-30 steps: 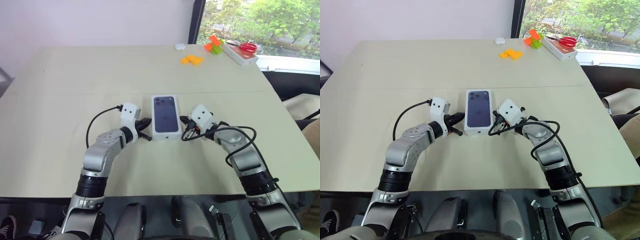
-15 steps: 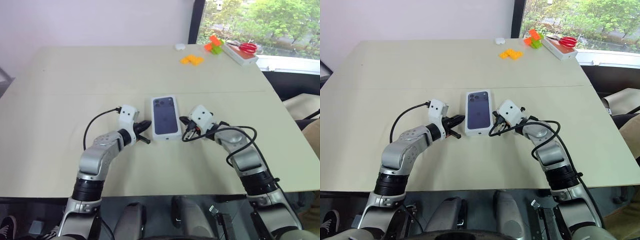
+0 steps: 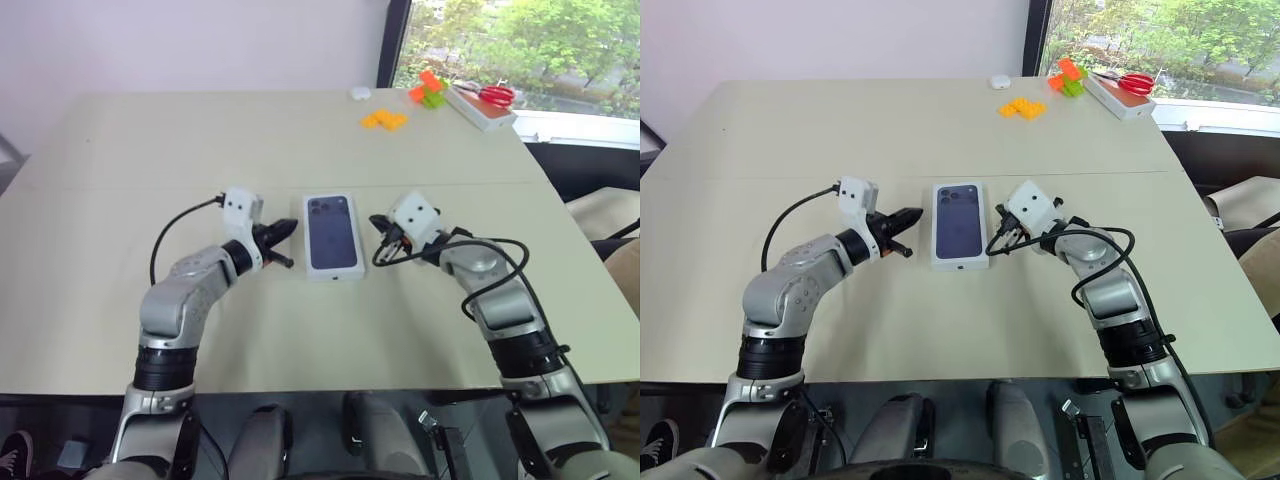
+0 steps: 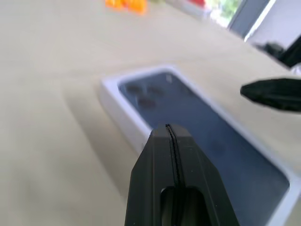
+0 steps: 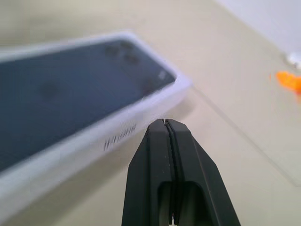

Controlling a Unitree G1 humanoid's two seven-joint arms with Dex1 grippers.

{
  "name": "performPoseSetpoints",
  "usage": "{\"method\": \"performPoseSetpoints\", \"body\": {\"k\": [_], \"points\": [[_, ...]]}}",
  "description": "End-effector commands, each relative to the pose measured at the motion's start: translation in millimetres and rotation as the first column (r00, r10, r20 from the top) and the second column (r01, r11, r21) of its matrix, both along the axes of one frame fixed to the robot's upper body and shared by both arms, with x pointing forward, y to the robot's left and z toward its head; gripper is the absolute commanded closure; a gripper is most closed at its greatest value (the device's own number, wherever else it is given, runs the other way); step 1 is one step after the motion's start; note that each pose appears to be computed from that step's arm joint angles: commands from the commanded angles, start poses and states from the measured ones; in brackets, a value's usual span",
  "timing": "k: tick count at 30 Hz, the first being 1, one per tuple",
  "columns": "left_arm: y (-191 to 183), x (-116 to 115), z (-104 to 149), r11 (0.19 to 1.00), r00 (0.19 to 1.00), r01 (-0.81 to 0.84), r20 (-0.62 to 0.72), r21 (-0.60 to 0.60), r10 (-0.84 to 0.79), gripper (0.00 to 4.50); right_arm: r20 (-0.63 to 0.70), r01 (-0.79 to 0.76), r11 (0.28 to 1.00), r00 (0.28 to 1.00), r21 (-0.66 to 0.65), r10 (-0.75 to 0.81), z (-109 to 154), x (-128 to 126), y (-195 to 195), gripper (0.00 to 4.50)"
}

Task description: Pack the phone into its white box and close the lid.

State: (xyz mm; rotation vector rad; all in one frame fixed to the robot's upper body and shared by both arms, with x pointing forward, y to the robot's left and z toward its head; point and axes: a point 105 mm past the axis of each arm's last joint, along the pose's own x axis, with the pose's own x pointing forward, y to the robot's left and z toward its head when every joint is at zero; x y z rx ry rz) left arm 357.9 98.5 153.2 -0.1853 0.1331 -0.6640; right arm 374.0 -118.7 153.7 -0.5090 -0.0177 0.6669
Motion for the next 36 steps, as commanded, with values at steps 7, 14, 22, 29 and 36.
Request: {"method": "performPoseSetpoints", "body": {"k": [7,14,22,29,36], "points": [[-37,2,-20,0.997,0.997,0.069,-0.024,0.047,-0.068,4.5,-0.019,-0.087,0.994,0.996,0.063,0.088,-13,-17,34,4.46],[-31,-3,-49,0.99,0.995,0.06,-0.08,0.127,-0.05,4.5,-0.084,-0.068,0.997,0.994,0.028,0.07,-41,-29,32,4.46],[-34,9,-21,0.994,0.999,0.049,-0.012,0.101,-0.048,4.5,-0.013,-0.054,0.997,0.998,0.056,0.055,-11,-12,30,4.46],[-34,31,0,0.994,0.999,0.004,0.049,0.107,-0.009,4.5,0.043,-0.036,0.998,0.999,0.06,0.033,6,14,27,4.46],[-26,54,-22,0.973,0.997,-0.074,0.017,0.22,0.072,4.5,0.018,0.001,0.999,1.0,0.041,-0.002,-20,27,26,4.46]]}}
